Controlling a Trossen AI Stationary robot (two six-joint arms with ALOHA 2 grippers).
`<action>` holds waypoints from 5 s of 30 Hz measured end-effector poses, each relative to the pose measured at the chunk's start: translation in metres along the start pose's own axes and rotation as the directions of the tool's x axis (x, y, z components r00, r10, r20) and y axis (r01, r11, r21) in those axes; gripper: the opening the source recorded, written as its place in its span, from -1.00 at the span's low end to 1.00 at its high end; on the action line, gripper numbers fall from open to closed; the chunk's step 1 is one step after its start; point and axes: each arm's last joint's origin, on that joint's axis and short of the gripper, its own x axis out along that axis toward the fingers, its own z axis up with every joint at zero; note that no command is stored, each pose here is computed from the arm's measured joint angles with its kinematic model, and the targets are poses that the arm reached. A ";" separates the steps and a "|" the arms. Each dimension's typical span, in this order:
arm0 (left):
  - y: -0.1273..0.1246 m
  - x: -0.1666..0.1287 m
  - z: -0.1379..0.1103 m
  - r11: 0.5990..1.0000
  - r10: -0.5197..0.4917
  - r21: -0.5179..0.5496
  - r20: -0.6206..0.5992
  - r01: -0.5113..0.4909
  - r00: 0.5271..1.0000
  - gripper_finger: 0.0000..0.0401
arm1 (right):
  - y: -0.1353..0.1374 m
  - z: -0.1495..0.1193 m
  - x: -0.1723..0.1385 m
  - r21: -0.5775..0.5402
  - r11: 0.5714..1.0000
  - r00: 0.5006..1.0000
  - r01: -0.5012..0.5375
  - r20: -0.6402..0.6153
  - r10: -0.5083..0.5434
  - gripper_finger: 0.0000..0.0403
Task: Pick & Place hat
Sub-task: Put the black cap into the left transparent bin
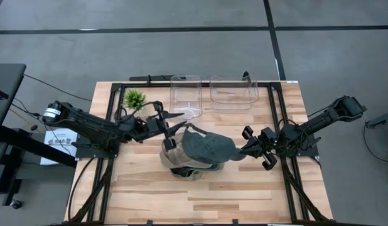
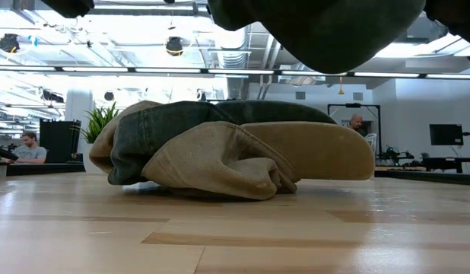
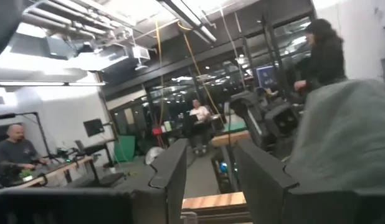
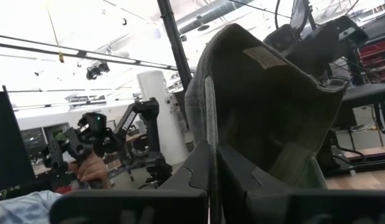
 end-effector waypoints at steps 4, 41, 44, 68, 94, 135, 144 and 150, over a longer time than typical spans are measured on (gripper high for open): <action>0.012 0.003 0.002 0.998 0.064 -0.008 0.048 -0.064 0.997 -0.34 | 0.000 0.000 0.000 -0.002 1.000 1.000 0.001 0.000 -0.001 -0.98; -0.027 0.099 -0.026 0.998 -0.031 -0.051 0.079 0.035 0.996 -0.80 | -0.002 0.001 0.011 -0.050 0.997 0.997 0.064 -0.042 -0.066 -0.98; -0.033 0.104 -0.028 0.993 -0.083 -0.079 0.101 0.092 0.991 -0.80 | -0.002 0.001 0.011 -0.053 0.997 0.997 0.064 -0.042 -0.066 -0.98; -0.091 0.091 -0.044 0.915 -0.285 -0.278 0.065 0.292 0.956 -0.80 | -0.004 0.002 0.011 -0.106 0.981 0.986 0.164 -0.013 -0.166 -0.98; -0.056 0.105 -0.059 0.952 -0.187 -0.237 0.044 0.192 0.981 -0.80 | -0.005 0.000 0.011 -0.108 0.979 0.984 0.173 -0.025 -0.177 -0.98; -0.035 0.104 -0.056 0.955 -0.266 -0.176 -0.137 0.240 0.954 -0.54 | -0.005 0.001 0.011 -0.106 0.980 0.985 0.167 -0.022 -0.170 -0.98; -0.034 0.105 -0.053 0.956 -0.256 -0.177 -0.111 0.234 0.960 -0.54 | -0.005 0.001 0.011 -0.107 0.980 0.985 0.167 -0.023 -0.170 -0.98; -0.038 0.106 -0.061 0.953 -0.269 -0.178 -0.117 0.246 0.956 -0.54 | -0.005 0.001 0.012 -0.111 0.980 0.985 0.166 -0.021 -0.170 -0.98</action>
